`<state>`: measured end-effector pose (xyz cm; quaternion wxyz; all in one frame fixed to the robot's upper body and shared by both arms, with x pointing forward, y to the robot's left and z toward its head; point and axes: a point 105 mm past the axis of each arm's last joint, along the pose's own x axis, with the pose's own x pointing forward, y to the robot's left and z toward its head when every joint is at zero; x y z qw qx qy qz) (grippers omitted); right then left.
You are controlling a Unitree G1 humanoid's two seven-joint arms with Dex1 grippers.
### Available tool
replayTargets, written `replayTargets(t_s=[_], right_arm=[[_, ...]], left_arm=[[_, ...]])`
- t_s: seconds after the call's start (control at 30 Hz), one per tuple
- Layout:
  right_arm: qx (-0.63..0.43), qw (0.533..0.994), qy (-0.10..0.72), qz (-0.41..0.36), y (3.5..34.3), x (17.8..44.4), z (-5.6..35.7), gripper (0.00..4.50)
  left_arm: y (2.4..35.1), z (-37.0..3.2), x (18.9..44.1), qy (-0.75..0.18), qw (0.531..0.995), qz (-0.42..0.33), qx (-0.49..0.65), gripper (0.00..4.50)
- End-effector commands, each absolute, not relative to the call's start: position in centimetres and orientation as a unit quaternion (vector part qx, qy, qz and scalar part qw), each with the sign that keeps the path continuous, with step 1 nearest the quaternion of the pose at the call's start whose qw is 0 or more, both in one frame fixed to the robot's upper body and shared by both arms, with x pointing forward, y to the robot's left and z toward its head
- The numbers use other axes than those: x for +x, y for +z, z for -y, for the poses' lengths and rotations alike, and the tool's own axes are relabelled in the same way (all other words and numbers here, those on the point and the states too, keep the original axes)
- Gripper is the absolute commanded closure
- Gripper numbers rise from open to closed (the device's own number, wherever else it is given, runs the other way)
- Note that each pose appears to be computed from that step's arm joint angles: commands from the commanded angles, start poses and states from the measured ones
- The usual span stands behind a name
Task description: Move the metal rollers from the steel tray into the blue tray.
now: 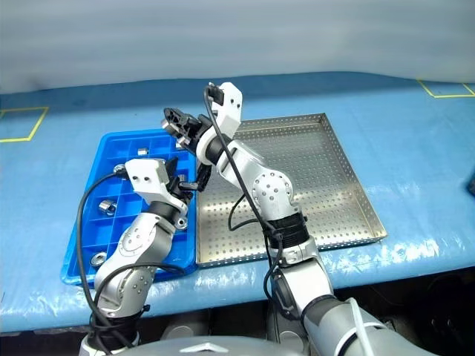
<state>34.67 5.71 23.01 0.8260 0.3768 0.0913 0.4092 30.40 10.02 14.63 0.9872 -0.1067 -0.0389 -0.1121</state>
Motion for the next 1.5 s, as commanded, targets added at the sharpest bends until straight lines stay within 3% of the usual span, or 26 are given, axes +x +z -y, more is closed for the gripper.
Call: replayTargets(t_s=[0.03, 0.6, 0.93, 1.27, 1.5], right_arm=[[0.421, 0.757, 0.497, -0.049, 28.4, 30.4, -9.8, 3.68], [0.406, 0.761, 0.503, -0.057, 27.7, 29.7, -10.1, 3.68], [0.403, 0.761, 0.505, -0.06, 27.5, 29.7, -10.3, 3.68], [0.391, 0.769, 0.503, -0.061, 27.0, 29.9, -10.4, 3.68], [0.347, 0.792, 0.501, -0.043, 26.8, 30.3, -9.8, 3.68]], left_arm=[[15.8, -9.9, 30.7, -0.111, 0.989, 0.064, -0.076, 0.0], [19.5, -11.2, 31.2, -0.062, 0.985, 0.158, -0.041, 0.0], [19.3, -10.6, 31.1, -0.082, 0.983, 0.159, -0.03, 3.13], [18.8, -11.1, 31.0, -0.078, 0.986, 0.15, -0.01, 3.15], [16.5, -12.6, 30.9, -0.078, 0.99, 0.105, 0.056, 3.15]])
